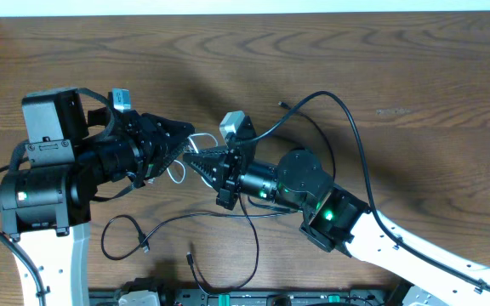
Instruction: Untangle cables
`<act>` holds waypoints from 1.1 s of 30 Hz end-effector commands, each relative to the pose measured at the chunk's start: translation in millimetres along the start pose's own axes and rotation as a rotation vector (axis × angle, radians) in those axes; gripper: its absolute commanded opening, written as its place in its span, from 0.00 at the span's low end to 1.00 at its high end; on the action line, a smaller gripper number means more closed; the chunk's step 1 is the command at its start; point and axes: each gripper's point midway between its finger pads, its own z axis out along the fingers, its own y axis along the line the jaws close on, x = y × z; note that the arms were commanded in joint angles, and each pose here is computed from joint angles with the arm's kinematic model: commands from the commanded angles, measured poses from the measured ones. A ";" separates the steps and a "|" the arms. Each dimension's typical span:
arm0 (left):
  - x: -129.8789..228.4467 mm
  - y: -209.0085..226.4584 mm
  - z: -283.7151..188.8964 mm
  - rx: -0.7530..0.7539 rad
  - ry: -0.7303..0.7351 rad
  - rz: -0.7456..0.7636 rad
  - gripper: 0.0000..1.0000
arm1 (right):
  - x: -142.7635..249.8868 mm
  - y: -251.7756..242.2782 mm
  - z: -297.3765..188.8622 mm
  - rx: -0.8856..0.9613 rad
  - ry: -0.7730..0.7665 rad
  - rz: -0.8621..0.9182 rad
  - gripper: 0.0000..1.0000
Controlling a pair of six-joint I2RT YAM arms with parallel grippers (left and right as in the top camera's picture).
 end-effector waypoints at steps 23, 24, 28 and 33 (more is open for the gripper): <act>7.4 -6.9 -0.9 0.032 0.039 -0.019 0.29 | -8.2 4.9 -3.1 -0.026 -0.011 0.014 0.01; 7.5 -6.9 -0.9 0.032 0.039 -0.020 0.29 | -7.7 6.1 -2.8 -0.028 -0.010 0.014 0.01; 7.6 -7.0 -0.9 0.032 0.039 -0.020 0.29 | -7.3 7.1 -2.5 -0.031 -0.010 0.013 0.01; 10.4 -9.2 -1.1 0.045 0.056 -0.019 0.29 | -8.0 7.5 -2.6 -0.033 -0.012 0.012 0.01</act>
